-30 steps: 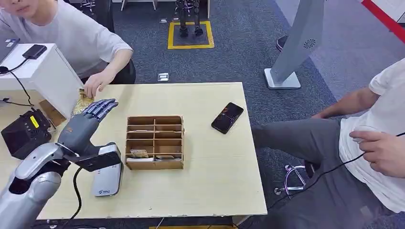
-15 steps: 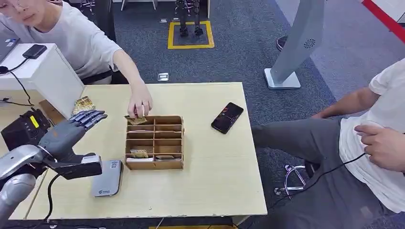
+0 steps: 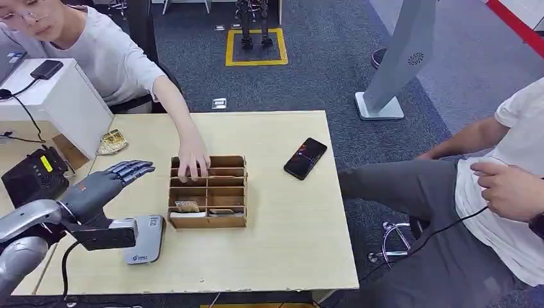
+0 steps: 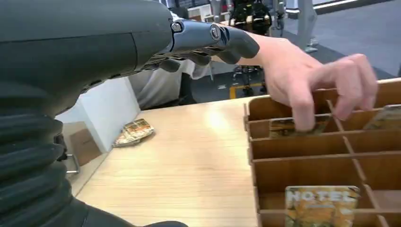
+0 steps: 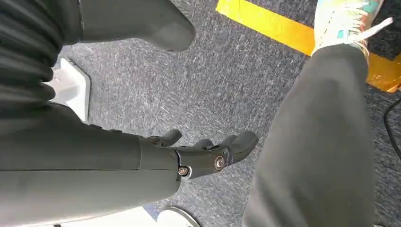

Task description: Pass the card to the sensor for recognition and then transmit it.

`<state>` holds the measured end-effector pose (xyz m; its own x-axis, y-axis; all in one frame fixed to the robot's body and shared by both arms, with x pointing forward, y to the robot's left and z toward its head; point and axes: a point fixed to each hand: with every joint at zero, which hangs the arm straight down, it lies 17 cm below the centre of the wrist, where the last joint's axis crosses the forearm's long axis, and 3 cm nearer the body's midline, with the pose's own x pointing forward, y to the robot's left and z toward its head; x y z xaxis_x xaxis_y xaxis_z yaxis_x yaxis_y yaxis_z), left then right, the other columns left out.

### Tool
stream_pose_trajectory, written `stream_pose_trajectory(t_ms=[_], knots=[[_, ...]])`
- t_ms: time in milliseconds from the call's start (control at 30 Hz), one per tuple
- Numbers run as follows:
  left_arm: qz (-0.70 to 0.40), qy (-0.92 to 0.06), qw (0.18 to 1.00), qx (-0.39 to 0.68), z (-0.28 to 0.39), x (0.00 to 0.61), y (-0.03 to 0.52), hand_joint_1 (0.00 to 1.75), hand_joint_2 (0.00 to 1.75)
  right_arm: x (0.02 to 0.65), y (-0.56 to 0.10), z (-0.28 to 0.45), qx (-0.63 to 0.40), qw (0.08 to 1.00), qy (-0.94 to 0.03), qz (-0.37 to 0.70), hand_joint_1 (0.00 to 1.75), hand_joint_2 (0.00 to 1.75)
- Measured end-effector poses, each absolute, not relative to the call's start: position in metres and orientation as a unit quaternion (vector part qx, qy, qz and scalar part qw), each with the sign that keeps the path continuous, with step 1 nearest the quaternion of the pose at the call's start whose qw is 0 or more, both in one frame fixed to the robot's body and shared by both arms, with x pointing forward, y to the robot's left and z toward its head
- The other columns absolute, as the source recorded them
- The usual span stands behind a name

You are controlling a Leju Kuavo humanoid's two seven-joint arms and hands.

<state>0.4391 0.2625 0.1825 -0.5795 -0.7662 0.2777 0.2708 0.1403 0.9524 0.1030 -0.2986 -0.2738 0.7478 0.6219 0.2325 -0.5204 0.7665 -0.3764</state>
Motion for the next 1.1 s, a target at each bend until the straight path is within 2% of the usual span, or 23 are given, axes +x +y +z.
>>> stream_pose_trajectory(t_ms=[867,1100], knots=[[-0.621,-0.647,0.408,0.174,0.173,0.432,0.227,0.00,1.75,0.108,-0.295,-0.273,-0.144,0.923,-0.177,0.311,0.00,1.75],[-0.619,-0.642,0.406,0.199,0.168,0.437,0.226,0.00,1.75,0.109,-0.295,-0.273,-0.145,0.923,-0.177,0.310,0.00,1.75]])
